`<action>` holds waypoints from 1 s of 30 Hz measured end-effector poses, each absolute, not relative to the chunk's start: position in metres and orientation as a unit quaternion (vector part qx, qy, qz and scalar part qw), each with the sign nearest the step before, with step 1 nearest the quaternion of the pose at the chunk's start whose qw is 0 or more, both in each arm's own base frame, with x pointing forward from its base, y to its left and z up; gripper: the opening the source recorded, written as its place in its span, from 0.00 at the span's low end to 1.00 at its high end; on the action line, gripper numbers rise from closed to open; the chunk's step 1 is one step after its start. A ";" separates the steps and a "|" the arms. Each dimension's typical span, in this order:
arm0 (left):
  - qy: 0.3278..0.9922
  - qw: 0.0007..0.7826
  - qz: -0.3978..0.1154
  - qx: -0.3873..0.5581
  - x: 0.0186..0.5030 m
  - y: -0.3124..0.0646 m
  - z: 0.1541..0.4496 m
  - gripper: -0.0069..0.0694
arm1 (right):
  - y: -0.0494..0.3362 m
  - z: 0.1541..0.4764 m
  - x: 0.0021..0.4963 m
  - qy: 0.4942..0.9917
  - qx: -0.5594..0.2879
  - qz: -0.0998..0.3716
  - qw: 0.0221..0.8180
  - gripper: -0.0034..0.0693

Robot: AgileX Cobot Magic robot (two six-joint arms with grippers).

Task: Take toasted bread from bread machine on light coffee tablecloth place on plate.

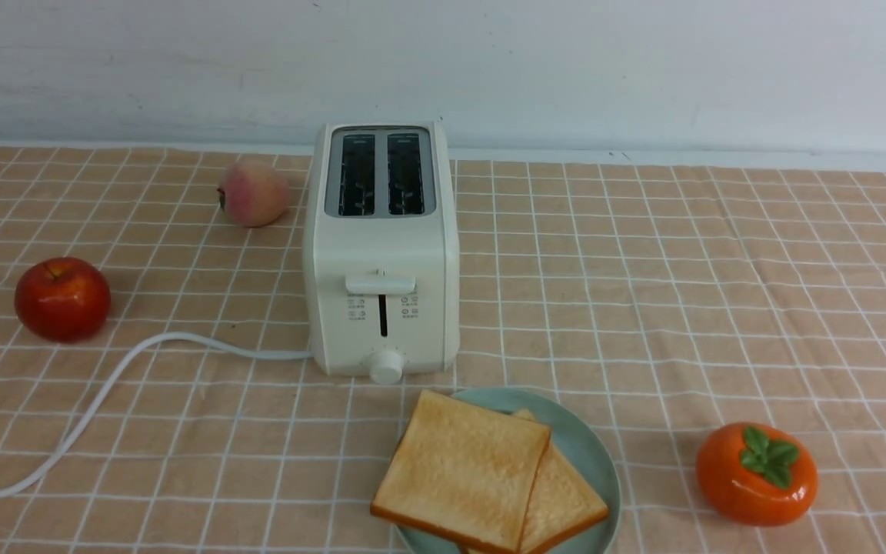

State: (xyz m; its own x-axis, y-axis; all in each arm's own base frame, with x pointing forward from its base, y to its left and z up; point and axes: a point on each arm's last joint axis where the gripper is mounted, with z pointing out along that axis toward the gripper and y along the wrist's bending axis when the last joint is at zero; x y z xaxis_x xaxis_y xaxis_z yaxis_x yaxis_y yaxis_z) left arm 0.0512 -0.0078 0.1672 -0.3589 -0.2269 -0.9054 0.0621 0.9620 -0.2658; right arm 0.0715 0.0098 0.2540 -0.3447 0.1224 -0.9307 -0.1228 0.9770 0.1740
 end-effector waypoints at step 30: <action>0.807 0.573 -0.094 -0.109 0.052 -0.001 0.168 0.14 | 0.010 0.249 0.071 0.817 0.003 0.111 0.566 0.13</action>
